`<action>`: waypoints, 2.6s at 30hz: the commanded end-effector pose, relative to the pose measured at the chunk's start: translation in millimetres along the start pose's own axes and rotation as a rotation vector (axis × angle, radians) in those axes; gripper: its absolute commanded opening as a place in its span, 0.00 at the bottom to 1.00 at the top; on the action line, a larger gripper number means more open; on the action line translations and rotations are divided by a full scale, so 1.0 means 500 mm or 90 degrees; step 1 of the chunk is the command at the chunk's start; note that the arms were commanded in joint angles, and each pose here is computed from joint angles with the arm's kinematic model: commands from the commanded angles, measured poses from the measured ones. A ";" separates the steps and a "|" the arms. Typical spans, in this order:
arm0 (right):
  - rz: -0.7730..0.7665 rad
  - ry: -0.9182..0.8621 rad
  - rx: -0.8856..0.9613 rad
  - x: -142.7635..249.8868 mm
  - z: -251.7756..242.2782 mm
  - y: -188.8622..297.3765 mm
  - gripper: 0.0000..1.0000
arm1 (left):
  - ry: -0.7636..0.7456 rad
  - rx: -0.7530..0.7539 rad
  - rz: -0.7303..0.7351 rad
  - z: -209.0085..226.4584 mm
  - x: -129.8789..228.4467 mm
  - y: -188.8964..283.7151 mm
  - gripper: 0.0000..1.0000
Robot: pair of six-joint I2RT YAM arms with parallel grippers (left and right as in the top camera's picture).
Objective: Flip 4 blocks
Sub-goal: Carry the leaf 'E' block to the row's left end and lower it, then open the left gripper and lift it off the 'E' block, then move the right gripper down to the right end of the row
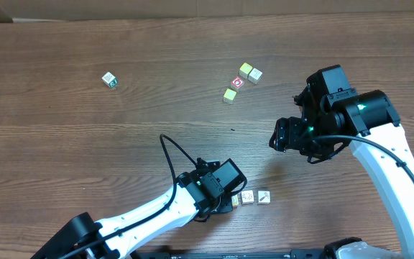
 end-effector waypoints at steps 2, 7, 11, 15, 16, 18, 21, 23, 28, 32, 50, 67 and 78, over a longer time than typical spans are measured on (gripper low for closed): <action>-0.018 0.013 -0.007 -0.006 0.009 0.014 0.80 | 0.000 0.027 -0.045 -0.009 -0.017 0.031 0.31; -0.017 0.012 -0.007 -0.006 0.009 0.014 0.80 | 0.000 0.035 -0.055 -0.008 -0.020 0.045 0.35; -0.017 0.012 -0.007 -0.006 0.009 0.014 0.79 | 0.000 0.024 -0.050 0.000 -0.017 0.045 0.37; -0.019 0.013 -0.007 -0.007 0.009 0.014 0.80 | 0.008 -0.001 -0.051 0.017 -0.020 0.045 0.34; -0.020 0.013 -0.007 -0.008 0.009 0.014 0.79 | 0.020 -0.008 -0.050 0.024 -0.025 0.045 0.31; -0.023 0.014 -0.008 -0.009 0.009 0.014 0.79 | 0.049 -0.022 -0.049 0.040 -0.040 0.045 0.22; -0.027 0.015 -0.009 -0.012 0.010 0.014 0.79 | 0.090 -0.027 -0.042 0.061 -0.069 0.046 0.04; -0.027 0.015 -0.009 -0.012 0.010 0.014 0.79 | 0.111 -0.025 -0.044 0.072 -0.090 0.047 0.04; -0.027 0.016 -0.009 -0.012 0.010 0.014 0.79 | 0.095 0.017 -0.038 0.069 -0.125 0.049 0.04; -0.027 0.016 -0.009 -0.012 0.010 0.014 0.79 | 0.086 0.030 -0.036 0.061 -0.126 0.049 0.04; -0.027 0.015 -0.009 -0.012 0.010 0.014 0.78 | 0.072 0.047 0.079 0.024 -0.096 -0.051 0.04; -0.018 0.013 -0.007 -0.006 0.009 0.014 0.78 | 0.045 0.052 0.090 -0.001 -0.061 -0.055 0.04; -0.029 0.011 0.007 -0.013 0.003 0.014 0.78 | 0.114 -0.017 0.056 0.063 -0.115 -0.036 0.04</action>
Point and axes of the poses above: each gripper's point midway between its finger pads, its own y axis back along the fingers, its own z axis along the line the jaws close on, x = y × z, the point moved 4 cm from there along y, back along the fingers, and after that the axes turned 11 degrees about y, right-handed, at the moved point
